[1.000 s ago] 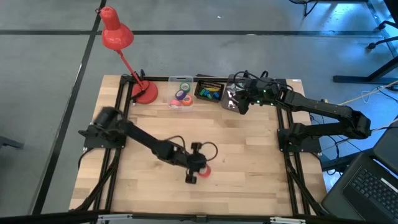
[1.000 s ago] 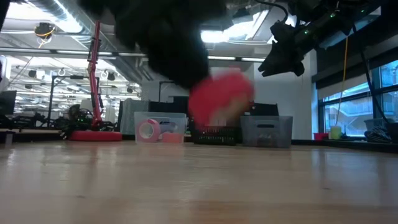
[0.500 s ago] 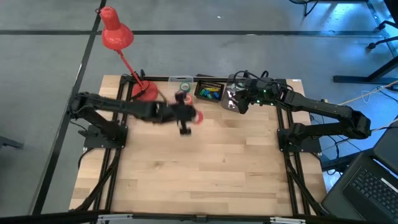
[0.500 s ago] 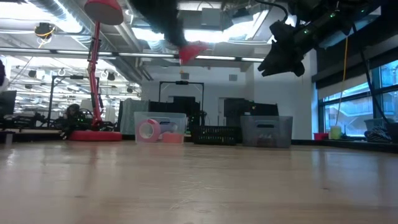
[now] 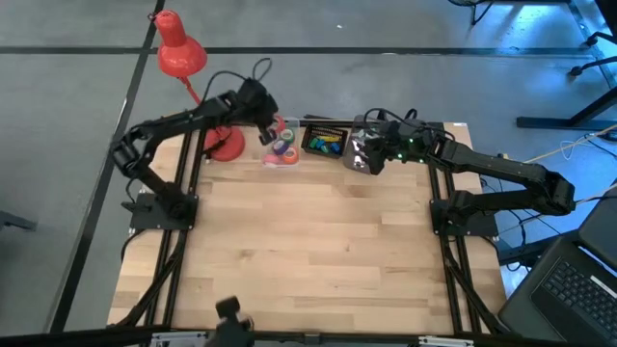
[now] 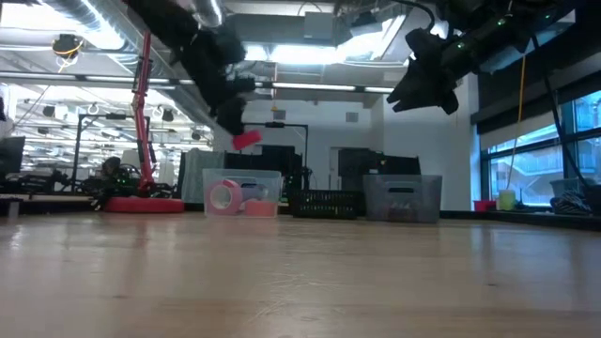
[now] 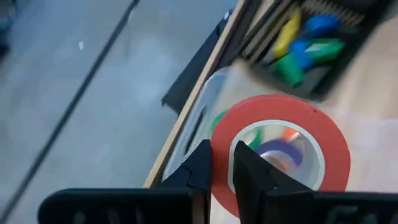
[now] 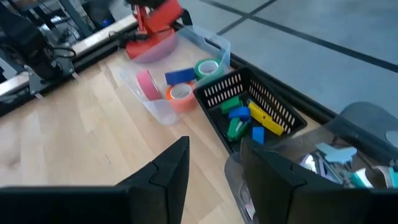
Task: Pick and place Stapler, Stapler remover, tape
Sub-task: Put the red tape into the transparent bin, then return to Home Position
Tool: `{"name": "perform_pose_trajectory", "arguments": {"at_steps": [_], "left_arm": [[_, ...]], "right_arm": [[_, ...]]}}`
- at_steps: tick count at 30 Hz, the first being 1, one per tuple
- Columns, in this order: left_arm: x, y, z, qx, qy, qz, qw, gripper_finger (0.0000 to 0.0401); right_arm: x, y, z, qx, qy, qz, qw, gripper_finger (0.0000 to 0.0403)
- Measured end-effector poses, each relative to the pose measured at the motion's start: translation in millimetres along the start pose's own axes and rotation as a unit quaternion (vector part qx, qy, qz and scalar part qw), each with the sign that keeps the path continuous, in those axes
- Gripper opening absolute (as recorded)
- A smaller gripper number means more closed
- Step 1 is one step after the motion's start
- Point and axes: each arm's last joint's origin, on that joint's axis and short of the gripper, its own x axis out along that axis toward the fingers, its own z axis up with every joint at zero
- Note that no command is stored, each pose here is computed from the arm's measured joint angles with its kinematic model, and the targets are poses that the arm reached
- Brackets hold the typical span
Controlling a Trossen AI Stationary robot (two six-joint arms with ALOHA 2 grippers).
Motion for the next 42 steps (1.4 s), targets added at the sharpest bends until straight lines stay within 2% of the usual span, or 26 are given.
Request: {"name": "perform_pose_trajectory", "arguments": {"at_steps": [3, 7, 17, 21, 23, 29, 33, 37, 42], "left_arm": [[16.8, 22.2, -13.8, -0.021, 0.02, -0.006, 1.0, 0.003], [43.5, 34.9, -28.9, -0.036, 0.046, -0.025, 0.998, 0.003], [101.1, 30.7, -52.9, -0.032, 0.095, -0.048, 0.994, 0.003], [105.1, 29.8, -54.0, -0.032, 0.097, -0.05, 0.994, 0.0033], [104.0, 28.7, -52.5, -0.03, 0.095, -0.049, 0.994, 0.0056], [86.8, 28.8, -39.5, -0.035, 0.065, -0.033, 0.997, 0.0166], [64.6, 26.0, -26.1, -0.057, 0.037, -0.026, 0.997, 0.0217], [27.3, 20.0, -5.9, -0.087, -0.031, -0.052, 0.994, 0.0236], [-41.7, -5.2, 20.0, -0.072, -0.171, -0.156, 0.97, 0.0233]], "right_arm": [[0.0, 0.7, 2.2, -0.002, -0.011, 0.003, 1.0, 0.0147], [-0.1, 1.4, 4.6, -0.004, -0.024, 0.007, 1.0, 0.0147], [-0.1, 1.4, 4.8, -0.004, -0.025, 0.007, 1.0, 0.0147], [-0.1, 1.4, 4.7, -0.004, -0.025, 0.007, 1.0, 0.0147], [-0.1, 1.4, 4.4, -0.004, -0.023, 0.007, 1.0, 0.0147], [-0.1, 1.3, 4.2, -0.004, -0.022, 0.006, 1.0, 0.0147], [-0.1, 1.3, 4.1, -0.004, -0.021, 0.006, 1.0, 0.0147], [-0.1, 1.1, 3.5, -0.011, -0.018, 0.005, 1.0, 0.0147], [-1.6, 8.4, 4.4, -0.053, -0.03, 0.021, 0.998, 0.0147]]}}
